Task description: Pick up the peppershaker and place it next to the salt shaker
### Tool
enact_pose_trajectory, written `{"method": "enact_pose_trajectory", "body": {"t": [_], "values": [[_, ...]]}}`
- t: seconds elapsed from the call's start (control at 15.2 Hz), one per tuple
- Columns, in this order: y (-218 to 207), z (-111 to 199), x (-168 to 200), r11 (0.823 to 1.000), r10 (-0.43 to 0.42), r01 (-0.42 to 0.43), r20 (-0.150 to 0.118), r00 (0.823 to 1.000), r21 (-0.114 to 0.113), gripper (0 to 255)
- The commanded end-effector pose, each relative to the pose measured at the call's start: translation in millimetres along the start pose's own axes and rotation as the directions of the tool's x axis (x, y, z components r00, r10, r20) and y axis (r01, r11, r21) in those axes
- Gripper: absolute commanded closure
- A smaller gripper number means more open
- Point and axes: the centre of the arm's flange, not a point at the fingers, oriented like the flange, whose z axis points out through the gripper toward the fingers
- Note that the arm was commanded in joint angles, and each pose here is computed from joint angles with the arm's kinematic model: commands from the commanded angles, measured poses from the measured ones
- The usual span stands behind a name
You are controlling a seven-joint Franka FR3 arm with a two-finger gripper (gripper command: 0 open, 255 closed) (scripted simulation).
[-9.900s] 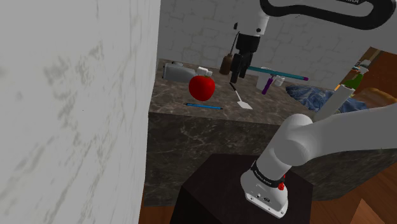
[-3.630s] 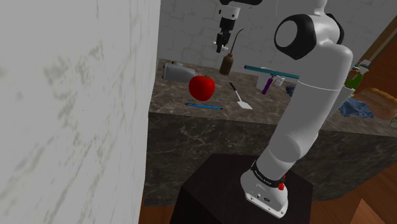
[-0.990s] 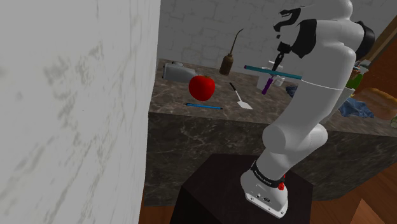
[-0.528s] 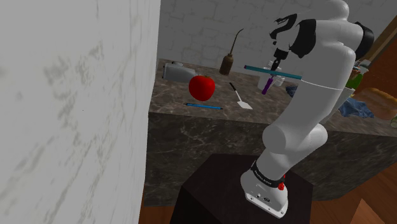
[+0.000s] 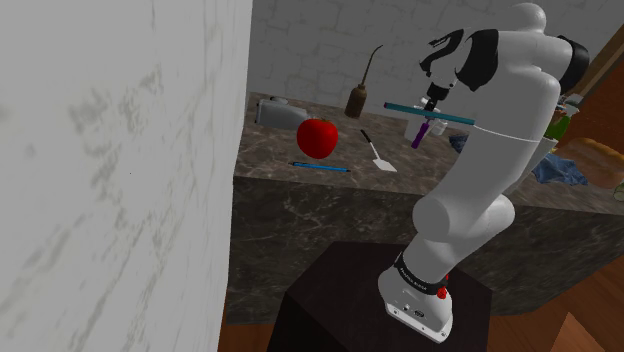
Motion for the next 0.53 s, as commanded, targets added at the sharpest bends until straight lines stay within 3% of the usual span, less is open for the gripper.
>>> {"method": "enact_pose_trajectory", "body": {"t": [0.0, 0.46], "values": [[-6.7, 34.5, -1.3, 0.996, -0.001, -0.003, 0.035, 0.999, 0.087, 255], [-7.3, 40.2, -1.3, 0.996, -0.001, -0.003, 0.035, 0.999, 0.087, 255]]}}
